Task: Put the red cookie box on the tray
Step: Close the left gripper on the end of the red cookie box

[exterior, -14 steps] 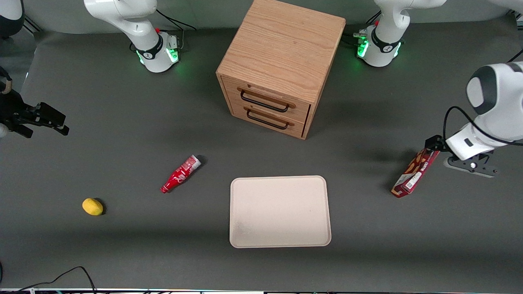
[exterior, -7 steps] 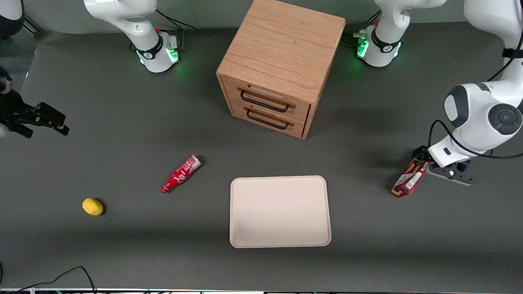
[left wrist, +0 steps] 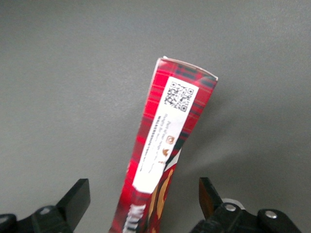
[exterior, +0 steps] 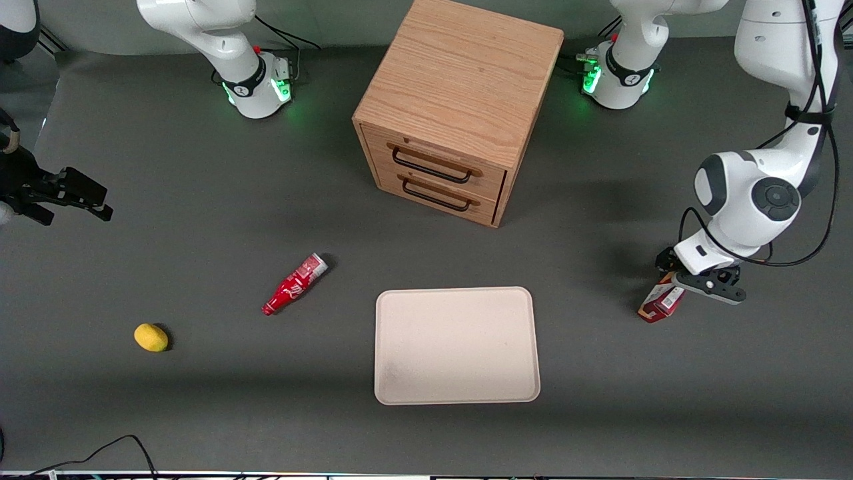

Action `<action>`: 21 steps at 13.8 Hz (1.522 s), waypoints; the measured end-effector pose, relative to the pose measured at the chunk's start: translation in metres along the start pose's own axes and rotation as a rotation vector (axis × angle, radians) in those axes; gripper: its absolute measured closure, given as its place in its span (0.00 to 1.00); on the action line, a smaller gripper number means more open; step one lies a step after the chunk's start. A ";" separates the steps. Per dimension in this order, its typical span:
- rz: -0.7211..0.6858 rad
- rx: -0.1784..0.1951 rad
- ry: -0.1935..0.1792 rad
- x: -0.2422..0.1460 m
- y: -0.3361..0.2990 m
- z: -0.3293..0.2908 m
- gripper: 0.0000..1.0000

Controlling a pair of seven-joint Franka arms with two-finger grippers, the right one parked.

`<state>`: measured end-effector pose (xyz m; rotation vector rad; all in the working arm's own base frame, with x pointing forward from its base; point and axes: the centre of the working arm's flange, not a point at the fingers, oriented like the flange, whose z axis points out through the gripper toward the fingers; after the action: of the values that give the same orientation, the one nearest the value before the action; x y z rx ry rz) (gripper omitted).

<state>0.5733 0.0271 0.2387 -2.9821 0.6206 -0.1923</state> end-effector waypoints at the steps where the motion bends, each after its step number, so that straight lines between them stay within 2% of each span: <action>1: 0.002 -0.001 0.000 0.000 0.001 0.003 0.00; 5: 0.003 -0.001 0.000 0.000 0.002 0.003 0.00; 6: 0.005 -0.001 0.000 0.000 0.002 0.003 0.07; 7: 0.009 -0.001 0.000 0.000 0.002 0.003 0.15; 8: 0.013 -0.001 0.000 0.000 0.002 0.003 0.30; 10: 0.016 -0.001 0.001 0.000 0.002 0.003 0.53; 13: 0.018 -0.001 0.002 0.000 0.002 0.003 0.84; 14: 0.018 -0.001 0.002 0.000 0.002 0.003 0.89; 19: 0.020 -0.006 -0.003 0.002 0.000 -0.007 0.92; 21: 0.012 -0.040 -0.049 0.009 -0.006 -0.040 0.92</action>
<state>0.5783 0.0270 0.2795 -3.0104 0.6442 -0.1070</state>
